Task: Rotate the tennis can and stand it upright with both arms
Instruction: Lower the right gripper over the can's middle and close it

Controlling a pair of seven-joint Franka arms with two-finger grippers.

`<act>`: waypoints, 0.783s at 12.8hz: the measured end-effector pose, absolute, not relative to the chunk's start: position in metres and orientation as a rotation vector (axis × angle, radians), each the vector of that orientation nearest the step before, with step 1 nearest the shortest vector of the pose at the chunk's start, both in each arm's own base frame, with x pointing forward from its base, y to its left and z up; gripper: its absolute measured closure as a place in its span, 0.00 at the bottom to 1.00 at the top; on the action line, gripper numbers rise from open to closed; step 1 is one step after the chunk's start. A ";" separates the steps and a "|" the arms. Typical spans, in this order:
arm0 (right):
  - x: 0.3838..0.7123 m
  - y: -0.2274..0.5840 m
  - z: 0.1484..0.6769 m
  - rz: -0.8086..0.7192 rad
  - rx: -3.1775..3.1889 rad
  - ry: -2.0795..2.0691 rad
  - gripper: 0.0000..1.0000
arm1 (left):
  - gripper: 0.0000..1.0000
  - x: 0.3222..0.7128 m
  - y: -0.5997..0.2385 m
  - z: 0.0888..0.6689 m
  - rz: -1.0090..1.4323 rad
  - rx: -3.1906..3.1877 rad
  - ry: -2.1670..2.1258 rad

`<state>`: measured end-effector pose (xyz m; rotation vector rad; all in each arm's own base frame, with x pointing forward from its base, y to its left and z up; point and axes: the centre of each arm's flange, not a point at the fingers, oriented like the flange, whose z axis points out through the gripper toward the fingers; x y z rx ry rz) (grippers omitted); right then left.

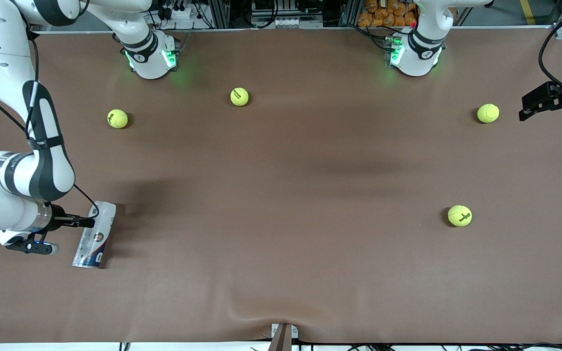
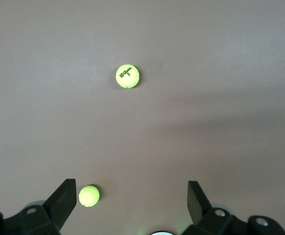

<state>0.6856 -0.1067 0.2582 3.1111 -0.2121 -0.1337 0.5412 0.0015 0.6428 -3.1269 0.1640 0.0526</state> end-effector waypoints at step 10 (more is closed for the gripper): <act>0.685 -0.100 0.228 -0.166 3.116 -0.195 0.00 | 0.00 0.541 0.001 0.643 0.053 -3.127 0.164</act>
